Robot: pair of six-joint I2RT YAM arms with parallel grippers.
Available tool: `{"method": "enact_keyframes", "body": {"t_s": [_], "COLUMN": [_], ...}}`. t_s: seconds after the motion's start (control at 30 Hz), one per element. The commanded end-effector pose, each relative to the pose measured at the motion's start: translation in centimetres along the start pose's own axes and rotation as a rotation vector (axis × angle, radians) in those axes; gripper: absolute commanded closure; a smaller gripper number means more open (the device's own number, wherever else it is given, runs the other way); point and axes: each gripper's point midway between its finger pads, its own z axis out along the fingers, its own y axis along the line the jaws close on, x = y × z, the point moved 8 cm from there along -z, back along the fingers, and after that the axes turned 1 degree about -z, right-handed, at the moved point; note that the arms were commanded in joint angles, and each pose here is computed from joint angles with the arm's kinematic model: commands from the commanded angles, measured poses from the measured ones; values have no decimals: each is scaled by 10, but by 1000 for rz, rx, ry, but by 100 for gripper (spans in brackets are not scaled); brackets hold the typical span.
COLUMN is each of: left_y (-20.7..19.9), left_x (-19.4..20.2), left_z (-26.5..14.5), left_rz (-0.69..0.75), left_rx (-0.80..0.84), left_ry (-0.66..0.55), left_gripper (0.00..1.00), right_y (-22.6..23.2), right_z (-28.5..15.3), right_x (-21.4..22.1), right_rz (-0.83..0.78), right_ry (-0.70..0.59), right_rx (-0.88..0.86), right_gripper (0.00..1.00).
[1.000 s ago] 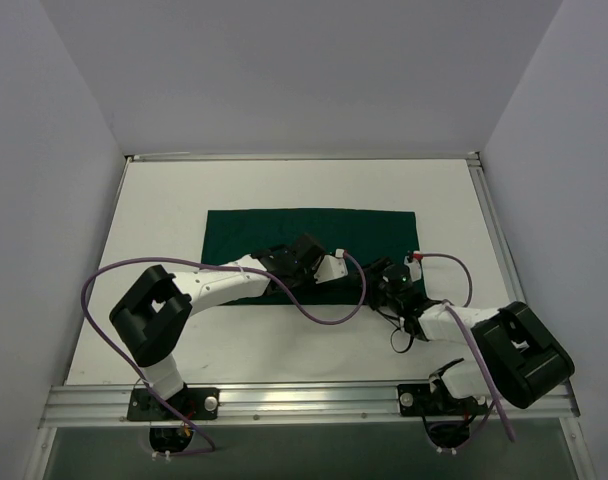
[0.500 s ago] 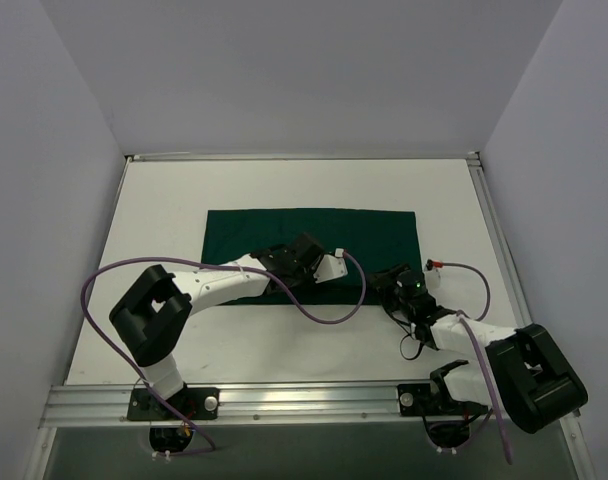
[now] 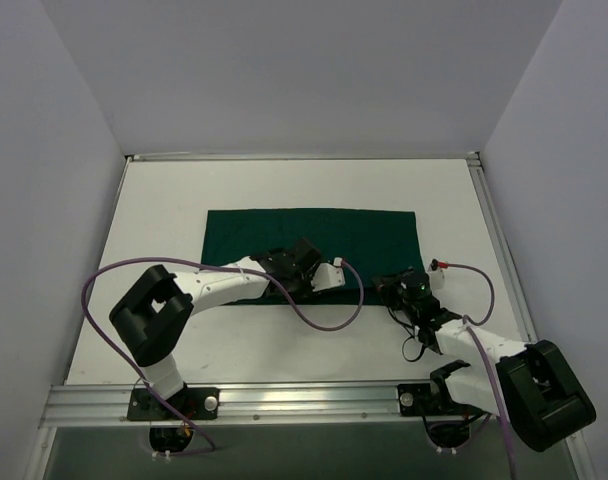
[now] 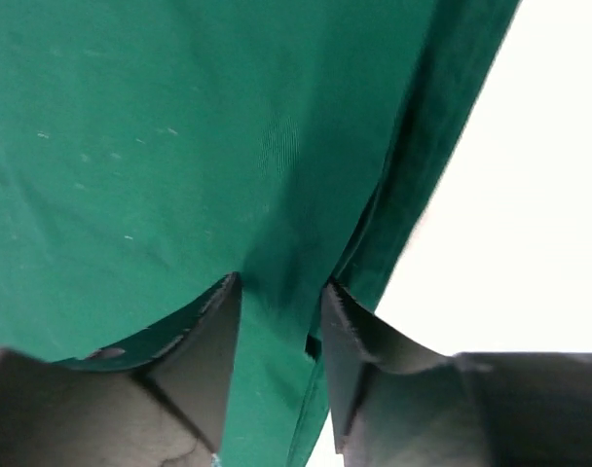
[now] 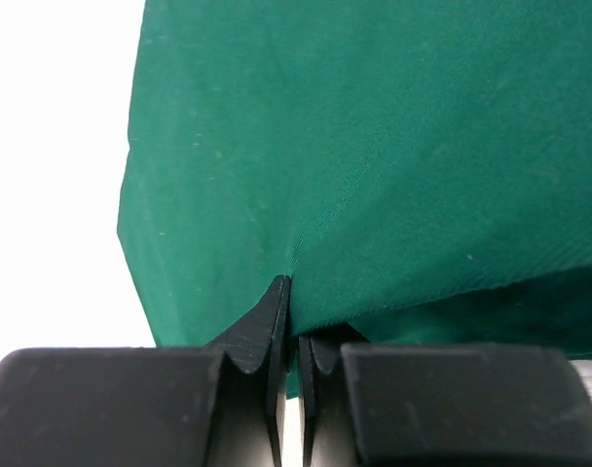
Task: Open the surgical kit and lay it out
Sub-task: Open the surgical kit at the center of the board.
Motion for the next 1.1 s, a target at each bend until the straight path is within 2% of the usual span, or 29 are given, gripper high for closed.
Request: {"method": "enact_keyframes", "body": {"t_s": [0.0,0.27,0.47,0.6,0.87,1.07], "left_y": [-7,-8,1,5,-5,4], "left_x": [11,14,10,10,6,-3], "left_z": [4,3,8,4,-17,-21], "left_rz": [24,12,-34,-59,-76,-106], "left_rx": [43,10,-84,-125,11,-11], "left_ry": [29,2,-5,-23,-128,-156], "left_gripper": [51,35,35,38,37,35], "right_y": [13,38,46,53,62,65], "right_z": [-4,-9,-10,-10,-11,-11], "right_x": [-4,-12,-13,-15,-17,-18], "right_rz": [12,-1,-8,-7,-20,-32], "right_ry": [-22,-43,-44,-47,-45,-44], "right_rx": [-39,-91,-106,-121,-134,-139], "right_gripper": [100,100,100,100,100,100]}}
